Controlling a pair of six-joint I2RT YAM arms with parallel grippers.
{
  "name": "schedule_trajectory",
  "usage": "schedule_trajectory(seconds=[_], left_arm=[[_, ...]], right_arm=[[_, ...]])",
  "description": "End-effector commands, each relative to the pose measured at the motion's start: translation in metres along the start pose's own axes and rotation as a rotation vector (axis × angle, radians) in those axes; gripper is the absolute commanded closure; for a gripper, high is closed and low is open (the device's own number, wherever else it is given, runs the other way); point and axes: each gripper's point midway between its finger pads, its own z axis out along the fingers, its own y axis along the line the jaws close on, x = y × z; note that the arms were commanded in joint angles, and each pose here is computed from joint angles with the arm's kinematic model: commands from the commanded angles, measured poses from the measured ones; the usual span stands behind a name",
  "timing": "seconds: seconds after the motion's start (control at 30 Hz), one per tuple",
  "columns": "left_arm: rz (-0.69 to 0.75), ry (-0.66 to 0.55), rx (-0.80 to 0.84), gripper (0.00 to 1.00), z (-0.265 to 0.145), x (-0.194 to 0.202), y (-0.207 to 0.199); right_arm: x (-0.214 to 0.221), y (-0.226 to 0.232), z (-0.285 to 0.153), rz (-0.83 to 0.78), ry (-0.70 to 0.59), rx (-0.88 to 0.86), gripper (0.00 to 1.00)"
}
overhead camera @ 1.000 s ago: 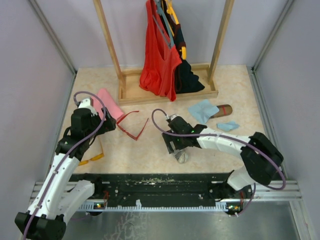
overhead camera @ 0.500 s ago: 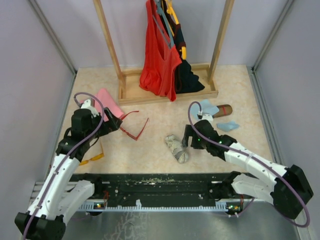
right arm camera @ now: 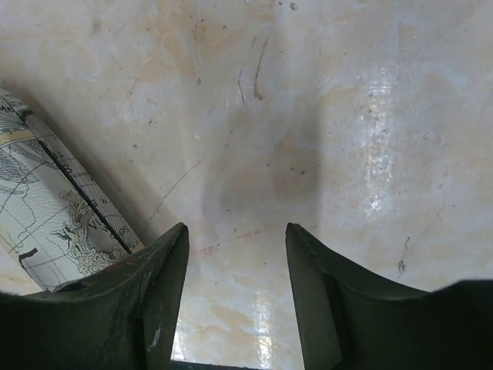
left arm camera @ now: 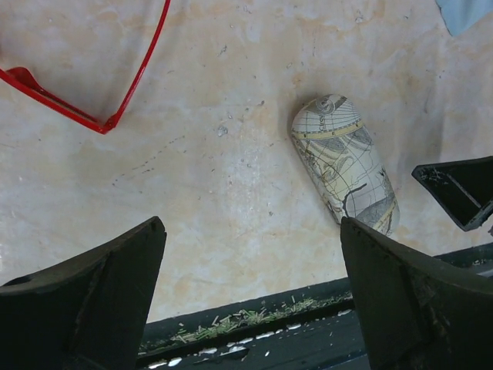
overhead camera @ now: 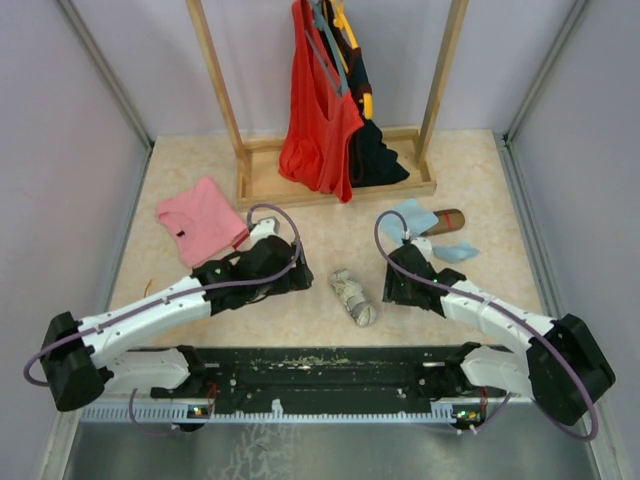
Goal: Organize the sunglasses
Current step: Adjust the sunglasses case at the center of the board.
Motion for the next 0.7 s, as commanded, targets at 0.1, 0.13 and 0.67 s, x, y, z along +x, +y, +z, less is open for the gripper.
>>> schedule_trajectory(seconds=[0.1, 0.13, 0.67], left_arm=[[-0.111, -0.083, -0.067, 0.00, 0.007, -0.012, -0.008], [-0.119, -0.092, -0.070, 0.00, 0.007, -0.013, -0.006], [-0.186, -0.321, 0.029, 0.00, -0.024, -0.044, 0.019]], right_arm=[[0.008, 0.012, 0.004, -0.055, 0.037, -0.081, 0.47], [0.009, 0.015, 0.003, -0.057, 0.041, -0.099, 0.47], [0.026, 0.035, 0.002, -0.088, 0.082, -0.166, 0.47]])
